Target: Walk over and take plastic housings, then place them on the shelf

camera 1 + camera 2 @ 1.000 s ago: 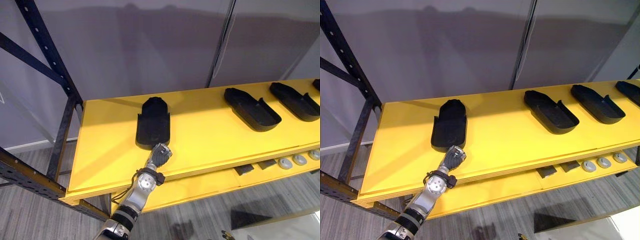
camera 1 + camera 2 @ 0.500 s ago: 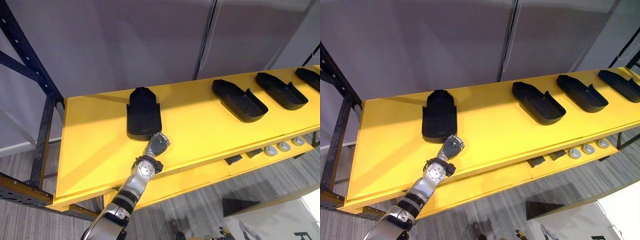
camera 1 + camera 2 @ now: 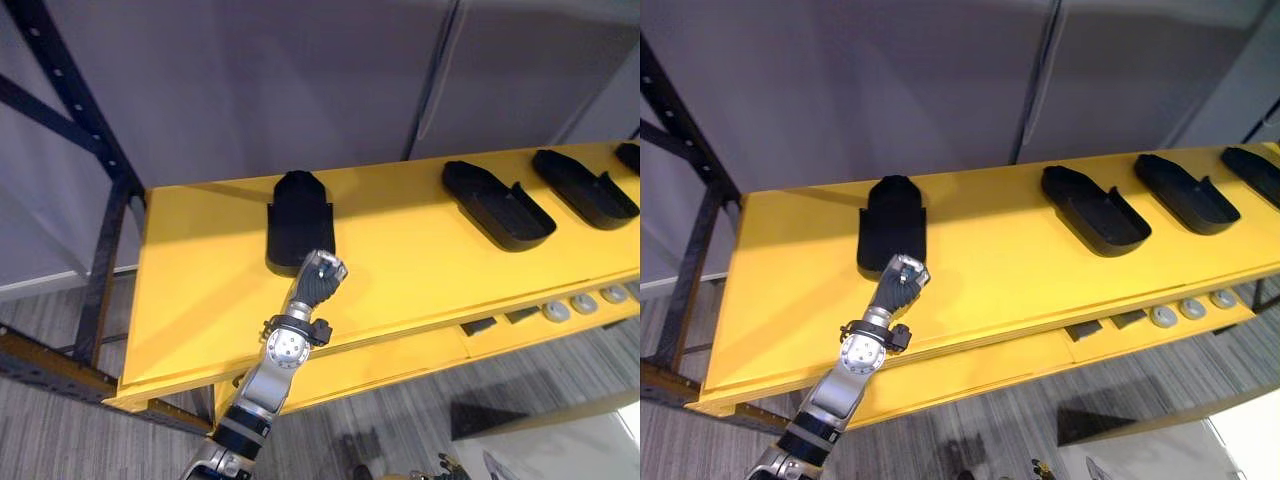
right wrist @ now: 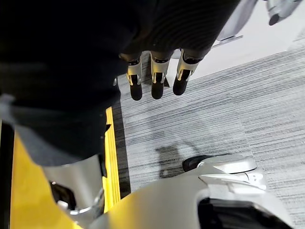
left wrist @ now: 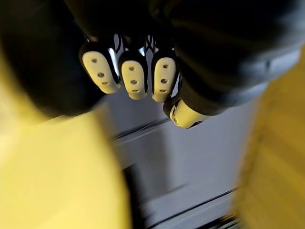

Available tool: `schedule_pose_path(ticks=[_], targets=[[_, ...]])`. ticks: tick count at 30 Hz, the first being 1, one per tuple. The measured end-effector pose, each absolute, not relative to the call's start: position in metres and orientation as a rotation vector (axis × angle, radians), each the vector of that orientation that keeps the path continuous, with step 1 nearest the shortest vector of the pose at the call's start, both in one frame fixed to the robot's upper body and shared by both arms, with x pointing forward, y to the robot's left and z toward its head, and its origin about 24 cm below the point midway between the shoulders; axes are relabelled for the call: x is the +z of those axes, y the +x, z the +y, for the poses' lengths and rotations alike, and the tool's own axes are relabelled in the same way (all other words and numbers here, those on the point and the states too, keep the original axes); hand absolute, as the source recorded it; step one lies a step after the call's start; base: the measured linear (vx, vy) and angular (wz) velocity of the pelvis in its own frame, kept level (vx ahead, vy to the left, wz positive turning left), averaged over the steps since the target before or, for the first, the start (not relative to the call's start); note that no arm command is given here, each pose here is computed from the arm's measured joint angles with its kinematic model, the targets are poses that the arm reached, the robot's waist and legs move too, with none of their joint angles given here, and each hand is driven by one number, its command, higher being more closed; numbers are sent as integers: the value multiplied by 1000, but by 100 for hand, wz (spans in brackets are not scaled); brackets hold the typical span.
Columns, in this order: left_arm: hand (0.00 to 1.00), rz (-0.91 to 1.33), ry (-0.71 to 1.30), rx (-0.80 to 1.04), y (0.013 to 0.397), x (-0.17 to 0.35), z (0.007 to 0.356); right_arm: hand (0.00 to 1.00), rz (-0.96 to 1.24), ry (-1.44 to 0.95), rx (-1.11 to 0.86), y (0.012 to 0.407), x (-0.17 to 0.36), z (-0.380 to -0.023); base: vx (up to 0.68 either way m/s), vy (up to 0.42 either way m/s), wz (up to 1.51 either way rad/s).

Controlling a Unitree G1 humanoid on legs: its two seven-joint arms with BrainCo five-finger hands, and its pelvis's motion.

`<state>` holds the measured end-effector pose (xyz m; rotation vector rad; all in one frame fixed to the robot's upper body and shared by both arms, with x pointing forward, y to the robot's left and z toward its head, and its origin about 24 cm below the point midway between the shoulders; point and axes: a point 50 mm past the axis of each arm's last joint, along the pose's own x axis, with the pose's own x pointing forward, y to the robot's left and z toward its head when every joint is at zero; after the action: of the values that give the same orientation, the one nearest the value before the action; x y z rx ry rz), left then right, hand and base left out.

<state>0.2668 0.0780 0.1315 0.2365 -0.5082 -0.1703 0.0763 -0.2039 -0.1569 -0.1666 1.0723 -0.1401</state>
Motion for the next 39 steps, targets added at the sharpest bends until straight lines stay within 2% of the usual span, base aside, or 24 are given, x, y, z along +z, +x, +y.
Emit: schedule_pose_path(ticks=[3,5,10,12,16,18,19,22,23,29,32,39], targets=[[100,-703,94,-99,239,167,98,0,1073,-178,-119,76,-157,-202,-62,-13,22],[100,-756,46,-37,228,176,112,0,1076,-181,-114,76,-157,-202,-45,-6,22],[100,-753,-42,212,203,170,165,0,1097,-181,-115,72,-159,-202,-21,-16,45],[100,-649,-22,400,189,149,195,0,1093,-173,-127,73,-159,-202,-6,-9,41],[100,-434,36,633,166,108,233,0,1082,-163,-135,75,-158,-201,-8,-7,39],[100,-289,55,684,162,81,244,0,1061,-163,-135,79,-156,-201,-52,16,11],[100,-116,62,714,157,50,251,0,1032,-161,-127,86,-154,-197,-74,21,2],[100,157,99,713,144,1,255,0,998,-145,-104,94,-151,-186,-57,16,6],[0,268,111,706,138,-19,255,0,995,-129,-92,95,-152,-180,0,0,0],[0,744,66,654,92,-105,244,0,985,-98,-49,98,-151,-161,-3,77,-6],[0,850,37,609,78,-122,237,0,985,-96,-53,98,-151,-161,12,69,-15],[0,954,12,508,73,-141,225,0,1004,-78,-94,95,-153,-168,26,14,-3]])
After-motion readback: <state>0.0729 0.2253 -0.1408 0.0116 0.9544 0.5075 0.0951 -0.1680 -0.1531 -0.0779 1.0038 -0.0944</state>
